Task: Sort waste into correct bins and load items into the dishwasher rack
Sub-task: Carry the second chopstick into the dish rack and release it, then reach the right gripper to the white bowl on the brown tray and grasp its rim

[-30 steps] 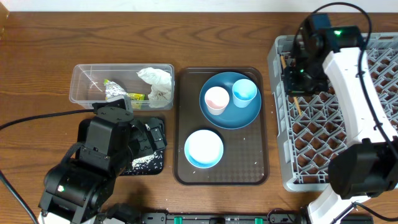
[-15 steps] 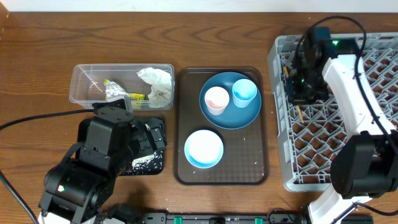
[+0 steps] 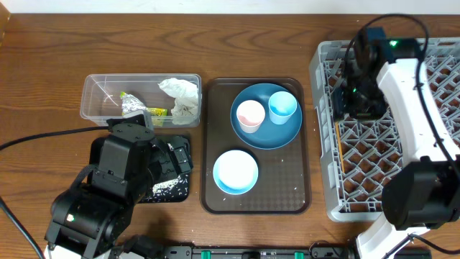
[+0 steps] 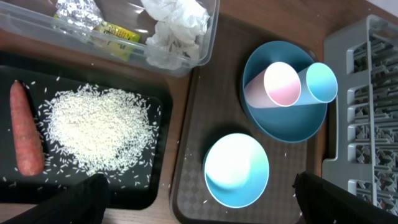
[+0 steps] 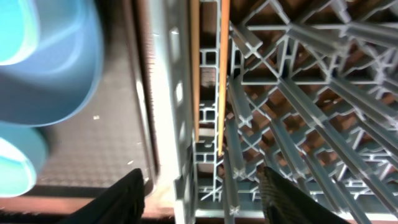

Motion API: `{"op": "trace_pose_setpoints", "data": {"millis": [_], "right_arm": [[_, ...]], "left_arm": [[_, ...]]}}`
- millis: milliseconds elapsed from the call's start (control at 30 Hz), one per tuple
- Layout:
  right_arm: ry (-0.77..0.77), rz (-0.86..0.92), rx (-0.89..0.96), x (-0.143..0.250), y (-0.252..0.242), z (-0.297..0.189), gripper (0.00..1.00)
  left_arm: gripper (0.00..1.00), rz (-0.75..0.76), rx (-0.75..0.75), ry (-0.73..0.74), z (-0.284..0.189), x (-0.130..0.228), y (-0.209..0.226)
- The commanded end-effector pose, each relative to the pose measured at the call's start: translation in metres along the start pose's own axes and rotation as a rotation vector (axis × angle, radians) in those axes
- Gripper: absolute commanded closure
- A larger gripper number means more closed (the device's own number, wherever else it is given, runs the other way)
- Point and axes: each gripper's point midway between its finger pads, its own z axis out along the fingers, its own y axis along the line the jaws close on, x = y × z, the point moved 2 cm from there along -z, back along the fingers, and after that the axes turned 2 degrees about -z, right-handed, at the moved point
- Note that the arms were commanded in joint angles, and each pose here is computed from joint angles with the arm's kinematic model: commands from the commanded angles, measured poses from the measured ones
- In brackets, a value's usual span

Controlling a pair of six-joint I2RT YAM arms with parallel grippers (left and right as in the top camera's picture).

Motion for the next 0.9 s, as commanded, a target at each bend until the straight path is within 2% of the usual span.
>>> {"op": "trace_pose_setpoints", "data": {"millis": [0,200,367,467,667,867], "right_arm": [[-0.071,-0.03,-0.067,-0.004,0.022,-0.029,0.46],[-0.127,-0.218,-0.172,-0.009,0.078,-0.033,0.6],[-0.173,-0.372,-0.179,-0.009,0.122,-0.031,0.59],[-0.188,-0.404,-0.184,-0.008,0.135,-0.031,0.59],[-0.186,-0.41,-0.178,-0.007,0.138,-0.031,0.52],[-0.15,-0.377,-0.174,-0.001,0.132,-0.029,0.5]], "left_arm": [[0.02,-0.003,0.003,-0.019,-0.004,-0.004,-0.001],[0.02,-0.003,0.003,-0.019,-0.004,-0.004,-0.001],[0.02,-0.003,0.003,-0.019,-0.004,-0.004,-0.001],[0.02,-0.003,0.003,-0.019,-0.004,-0.004,-0.001],[0.02,-0.003,0.003,-0.019,-0.004,-0.004,-0.001],[0.02,-0.004,0.01,-0.027,-0.004,-0.006,-0.002]]}}
